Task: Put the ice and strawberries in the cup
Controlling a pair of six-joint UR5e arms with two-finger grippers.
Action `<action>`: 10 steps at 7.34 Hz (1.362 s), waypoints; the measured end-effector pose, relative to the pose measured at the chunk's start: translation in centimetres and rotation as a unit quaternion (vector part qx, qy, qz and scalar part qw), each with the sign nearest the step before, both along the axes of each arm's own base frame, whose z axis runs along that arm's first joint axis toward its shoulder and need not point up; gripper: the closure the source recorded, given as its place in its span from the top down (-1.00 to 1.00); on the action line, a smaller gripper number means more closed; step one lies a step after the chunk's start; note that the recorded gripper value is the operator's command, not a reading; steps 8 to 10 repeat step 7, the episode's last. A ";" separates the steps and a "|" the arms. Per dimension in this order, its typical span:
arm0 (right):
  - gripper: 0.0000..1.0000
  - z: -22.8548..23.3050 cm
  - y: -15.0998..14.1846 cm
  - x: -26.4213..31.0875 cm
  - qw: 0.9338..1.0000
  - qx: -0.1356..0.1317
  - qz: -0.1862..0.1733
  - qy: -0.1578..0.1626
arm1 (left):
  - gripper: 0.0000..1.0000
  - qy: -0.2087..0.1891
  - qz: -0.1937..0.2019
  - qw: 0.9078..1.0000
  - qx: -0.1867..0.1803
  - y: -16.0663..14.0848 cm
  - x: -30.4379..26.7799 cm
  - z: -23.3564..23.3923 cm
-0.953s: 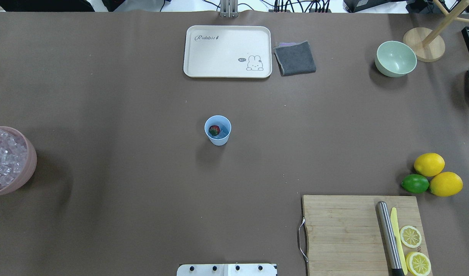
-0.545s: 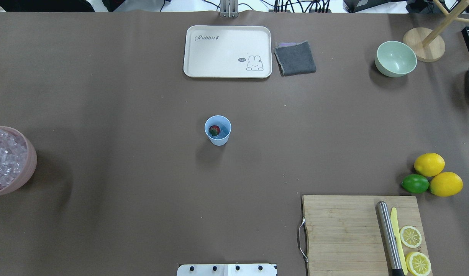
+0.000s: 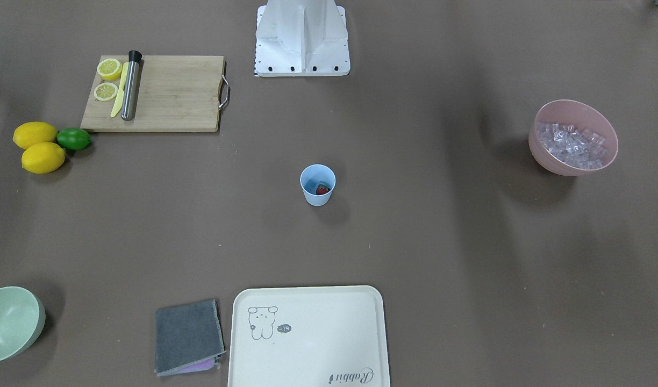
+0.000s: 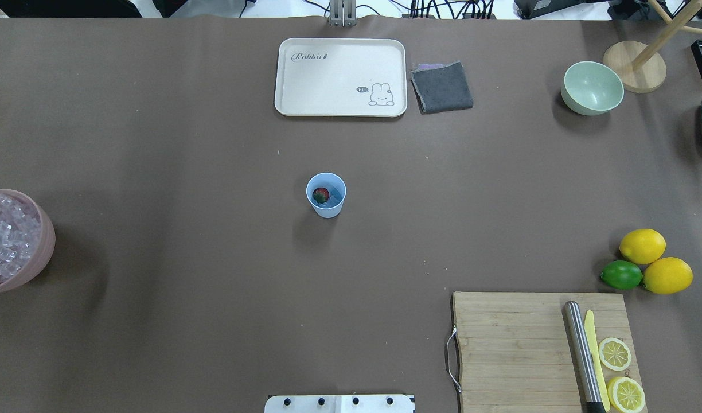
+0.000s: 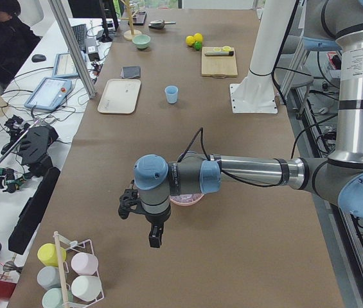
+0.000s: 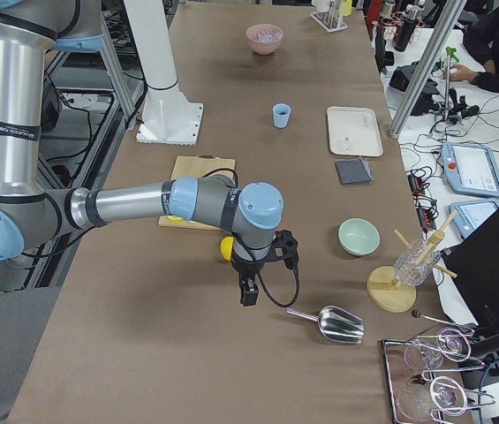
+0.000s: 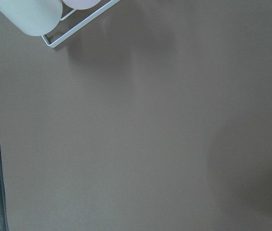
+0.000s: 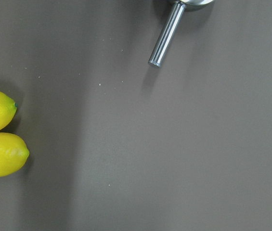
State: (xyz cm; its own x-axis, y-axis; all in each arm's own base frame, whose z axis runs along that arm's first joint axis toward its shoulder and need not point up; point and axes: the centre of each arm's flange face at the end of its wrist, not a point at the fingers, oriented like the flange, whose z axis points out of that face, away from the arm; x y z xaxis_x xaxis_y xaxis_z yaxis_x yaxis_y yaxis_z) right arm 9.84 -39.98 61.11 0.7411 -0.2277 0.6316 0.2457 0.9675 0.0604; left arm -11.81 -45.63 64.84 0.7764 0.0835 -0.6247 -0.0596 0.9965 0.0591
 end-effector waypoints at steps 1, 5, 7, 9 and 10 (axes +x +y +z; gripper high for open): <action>1.00 0.0 0.0 0.0 1.000 0.000 0.000 0.000 | 0.95 0.000 0.000 1.000 0.001 0.0 0.0 0.0; 1.00 -0.1 0.0 0.0 1.000 0.001 0.000 0.000 | 0.95 -0.001 0.000 1.000 0.003 -0.3 0.0 -0.3; 1.00 -0.2 0.0 0.0 1.000 0.002 0.001 0.000 | 0.95 -0.002 -0.001 1.000 0.004 -0.4 -0.1 -0.4; 1.00 -0.2 0.0 0.0 1.000 0.002 0.001 0.000 | 0.95 -0.002 -0.001 1.000 0.004 -0.4 -0.1 -0.4; 1.00 -0.2 0.0 0.0 1.000 0.002 0.001 0.000 | 0.95 -0.002 -0.001 1.000 0.004 -0.4 -0.1 -0.4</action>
